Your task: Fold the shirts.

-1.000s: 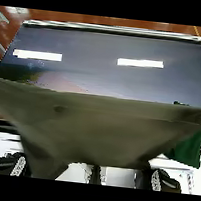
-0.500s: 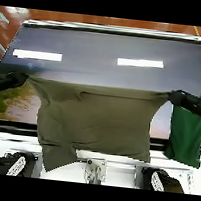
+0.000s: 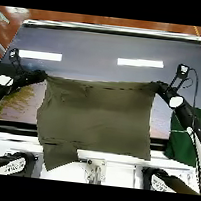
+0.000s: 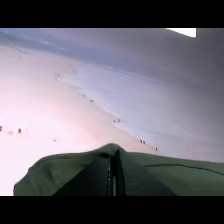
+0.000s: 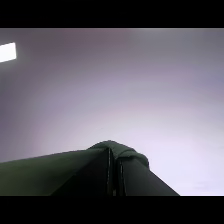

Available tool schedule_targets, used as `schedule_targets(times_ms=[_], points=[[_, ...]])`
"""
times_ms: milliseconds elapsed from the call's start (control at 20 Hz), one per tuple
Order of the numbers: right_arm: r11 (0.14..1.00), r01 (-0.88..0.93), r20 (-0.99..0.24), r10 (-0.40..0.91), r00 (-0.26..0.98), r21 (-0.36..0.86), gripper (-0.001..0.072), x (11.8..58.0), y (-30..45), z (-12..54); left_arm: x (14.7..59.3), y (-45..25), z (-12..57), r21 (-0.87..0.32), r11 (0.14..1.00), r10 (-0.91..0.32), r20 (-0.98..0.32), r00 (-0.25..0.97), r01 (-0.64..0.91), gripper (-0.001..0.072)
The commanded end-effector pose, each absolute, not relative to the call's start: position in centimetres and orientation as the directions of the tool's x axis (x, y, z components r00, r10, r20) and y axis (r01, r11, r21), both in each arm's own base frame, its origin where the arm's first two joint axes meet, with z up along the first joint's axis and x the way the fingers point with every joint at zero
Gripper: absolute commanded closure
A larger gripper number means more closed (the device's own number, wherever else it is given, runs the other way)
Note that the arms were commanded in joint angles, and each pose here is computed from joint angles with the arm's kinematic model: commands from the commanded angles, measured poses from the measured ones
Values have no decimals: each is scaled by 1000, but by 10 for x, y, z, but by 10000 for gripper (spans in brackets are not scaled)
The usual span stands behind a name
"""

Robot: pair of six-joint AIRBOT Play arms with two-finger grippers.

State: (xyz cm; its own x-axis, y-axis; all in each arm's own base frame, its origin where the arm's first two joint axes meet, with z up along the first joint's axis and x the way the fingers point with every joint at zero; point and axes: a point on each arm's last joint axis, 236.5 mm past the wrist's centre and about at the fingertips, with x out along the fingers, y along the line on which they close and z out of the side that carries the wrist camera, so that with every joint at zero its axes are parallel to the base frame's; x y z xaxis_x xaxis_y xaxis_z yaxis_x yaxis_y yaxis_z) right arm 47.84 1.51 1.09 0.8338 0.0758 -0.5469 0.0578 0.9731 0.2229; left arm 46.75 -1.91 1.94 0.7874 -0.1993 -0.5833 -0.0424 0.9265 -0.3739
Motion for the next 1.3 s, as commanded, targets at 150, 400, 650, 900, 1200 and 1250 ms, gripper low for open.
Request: schedule_targets(times_ms=[150, 400, 650, 900, 1200, 1250], points=[[952, 68, -662, 155, 734, 298, 644, 463, 39, -35, 455, -47, -39, -395, 918, -314, -702, 639, 16, 662], [921, 63, -796, 297, 528, 385, 644, 406, 51, -51, 389, -44, -59, -385, 920, -383, -837, 391, 77, 662], [898, 217, -878, 279, 388, 382, 644, 370, 19, -70, 342, -22, -79, -341, 940, -338, -919, 201, 22, 662], [911, 249, -920, 251, 300, 329, 644, 353, 10, -89, 339, -17, -85, -322, 947, -318, -931, 182, 6, 662], [911, 270, -942, 260, 211, 311, 644, 337, 11, -107, 330, -8, -92, -285, 958, -277, -950, 140, -38, 662], [910, 274, -942, 260, 211, 312, 644, 337, 11, -107, 330, -8, -92, -288, 957, -280, -950, 140, -39, 663]])
